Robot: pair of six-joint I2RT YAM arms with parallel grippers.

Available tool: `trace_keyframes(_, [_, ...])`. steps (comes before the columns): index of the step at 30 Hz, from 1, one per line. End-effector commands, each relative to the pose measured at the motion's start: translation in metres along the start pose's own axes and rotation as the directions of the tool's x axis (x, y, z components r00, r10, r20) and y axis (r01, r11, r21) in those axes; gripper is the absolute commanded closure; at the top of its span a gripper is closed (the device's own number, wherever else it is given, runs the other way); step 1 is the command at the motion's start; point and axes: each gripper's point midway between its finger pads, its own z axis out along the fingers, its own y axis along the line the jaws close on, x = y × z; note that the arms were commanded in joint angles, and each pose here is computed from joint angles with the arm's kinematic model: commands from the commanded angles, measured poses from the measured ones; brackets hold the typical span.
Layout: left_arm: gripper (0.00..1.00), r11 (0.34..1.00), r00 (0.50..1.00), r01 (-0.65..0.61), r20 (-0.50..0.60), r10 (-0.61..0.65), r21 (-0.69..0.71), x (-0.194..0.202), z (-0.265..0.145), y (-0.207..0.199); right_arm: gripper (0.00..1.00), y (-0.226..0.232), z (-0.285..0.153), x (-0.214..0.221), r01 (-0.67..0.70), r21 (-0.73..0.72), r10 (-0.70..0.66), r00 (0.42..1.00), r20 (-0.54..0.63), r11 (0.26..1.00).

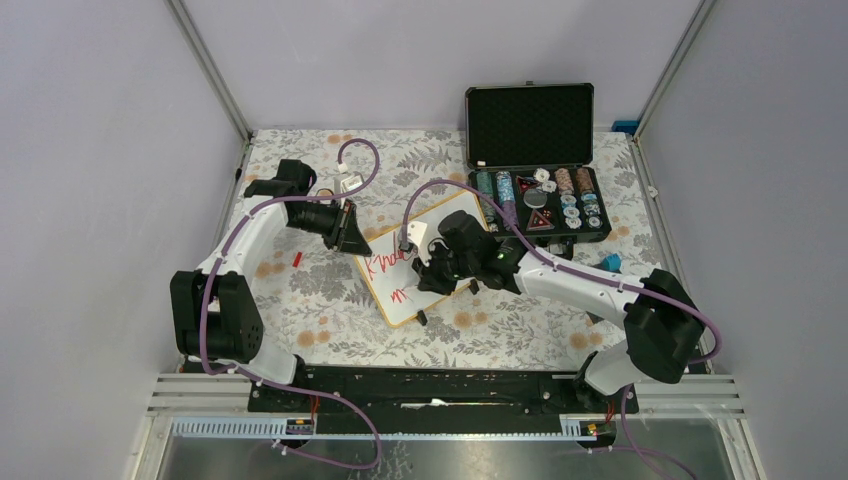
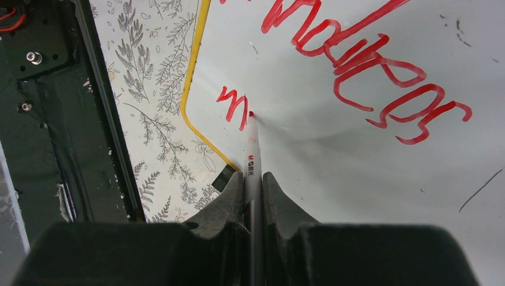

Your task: Write a sentence on the whiteboard

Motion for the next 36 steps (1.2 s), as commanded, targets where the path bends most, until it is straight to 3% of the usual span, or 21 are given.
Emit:
trace_keyframes(1, [1.0,0.998,0.998,-0.063,-0.002,0.063,-0.027,-0.001,0.0,0.003,1.0,-0.016,-0.003,-0.024,0.028,0.061,-0.032,0.998,0.062,0.998])
trace_keyframes(29, [1.0,0.998,0.998,-0.059,-0.005,0.059,-0.026,-0.001,0.001,0.004,1.0,-0.005,-0.002,0.014,0.014,0.001,-0.014,1.0,-0.008,1.0])
trace_keyframes(36, [1.0,0.998,0.998,-0.06,-0.005,0.06,-0.027,-0.001,0.001,0.005,1.0,-0.015,-0.011,0.006,0.04,0.052,-0.04,0.999,0.005,0.998])
